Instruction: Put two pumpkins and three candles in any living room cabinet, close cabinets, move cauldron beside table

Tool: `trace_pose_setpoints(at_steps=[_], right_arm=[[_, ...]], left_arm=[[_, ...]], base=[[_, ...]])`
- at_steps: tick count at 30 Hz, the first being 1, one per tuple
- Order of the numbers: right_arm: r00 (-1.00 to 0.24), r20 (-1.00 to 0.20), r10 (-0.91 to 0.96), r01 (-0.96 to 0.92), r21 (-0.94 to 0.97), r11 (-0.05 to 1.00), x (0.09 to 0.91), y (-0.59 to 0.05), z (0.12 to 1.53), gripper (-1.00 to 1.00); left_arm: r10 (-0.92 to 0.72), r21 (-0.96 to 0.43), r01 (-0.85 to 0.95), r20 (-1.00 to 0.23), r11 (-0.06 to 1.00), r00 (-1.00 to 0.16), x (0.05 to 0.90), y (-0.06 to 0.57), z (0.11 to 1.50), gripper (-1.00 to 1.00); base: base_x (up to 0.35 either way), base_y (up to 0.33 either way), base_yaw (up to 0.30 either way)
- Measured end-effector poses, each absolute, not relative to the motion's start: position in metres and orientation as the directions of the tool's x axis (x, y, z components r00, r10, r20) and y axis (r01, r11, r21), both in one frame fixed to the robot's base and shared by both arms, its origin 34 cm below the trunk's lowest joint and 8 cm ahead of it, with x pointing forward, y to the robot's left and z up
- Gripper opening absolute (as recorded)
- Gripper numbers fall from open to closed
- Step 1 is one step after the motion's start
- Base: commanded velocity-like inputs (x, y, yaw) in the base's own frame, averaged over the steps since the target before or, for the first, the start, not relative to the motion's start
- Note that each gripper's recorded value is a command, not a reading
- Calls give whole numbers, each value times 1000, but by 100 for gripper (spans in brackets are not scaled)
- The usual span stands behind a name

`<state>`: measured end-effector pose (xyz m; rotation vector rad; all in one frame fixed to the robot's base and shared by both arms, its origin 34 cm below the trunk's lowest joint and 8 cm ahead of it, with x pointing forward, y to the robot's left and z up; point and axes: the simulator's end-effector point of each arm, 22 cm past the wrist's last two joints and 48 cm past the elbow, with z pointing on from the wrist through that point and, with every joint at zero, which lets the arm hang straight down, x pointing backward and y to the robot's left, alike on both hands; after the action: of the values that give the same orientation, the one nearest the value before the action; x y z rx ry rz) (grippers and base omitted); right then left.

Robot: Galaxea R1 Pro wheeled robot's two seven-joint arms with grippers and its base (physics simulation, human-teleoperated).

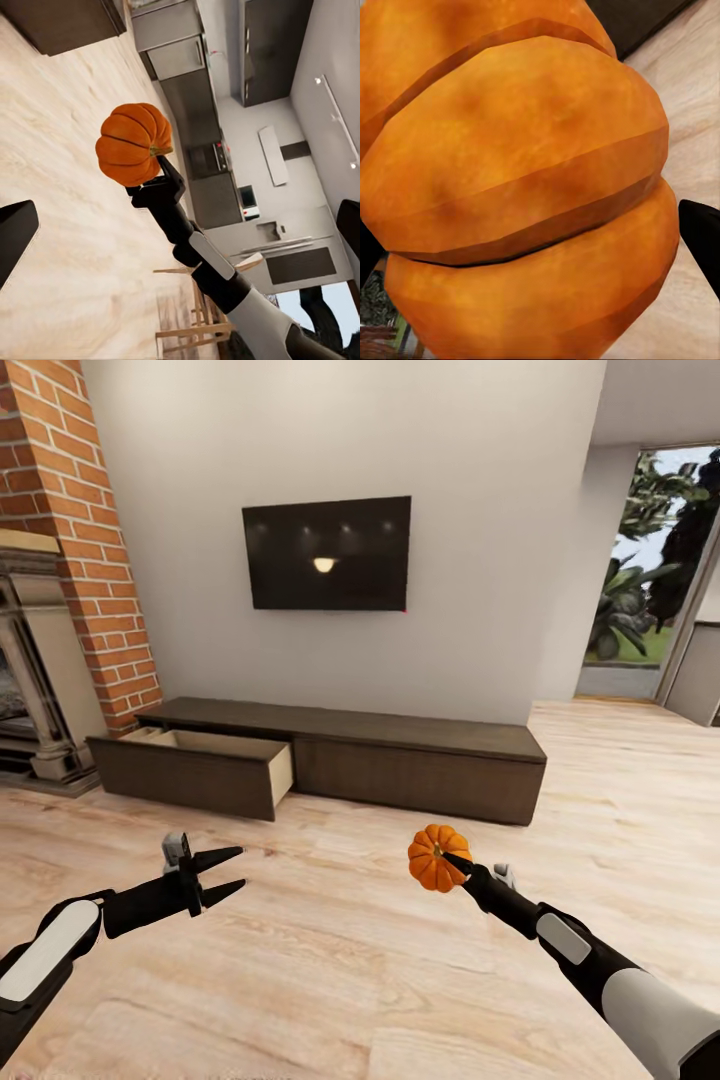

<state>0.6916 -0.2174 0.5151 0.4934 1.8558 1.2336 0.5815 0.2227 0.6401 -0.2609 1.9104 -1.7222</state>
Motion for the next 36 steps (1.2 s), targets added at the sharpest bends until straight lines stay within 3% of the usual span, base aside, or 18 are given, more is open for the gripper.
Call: trace_pose_setpoints(at_steps=[36], right_arm=[[-592, -461, 661, -137, 866, 480, 687, -216, 516, -100]], left_arm=[[-489, -960, 228, -278, 161, -827, 580, 222, 647, 100]], base=[[0, 0, 261]])
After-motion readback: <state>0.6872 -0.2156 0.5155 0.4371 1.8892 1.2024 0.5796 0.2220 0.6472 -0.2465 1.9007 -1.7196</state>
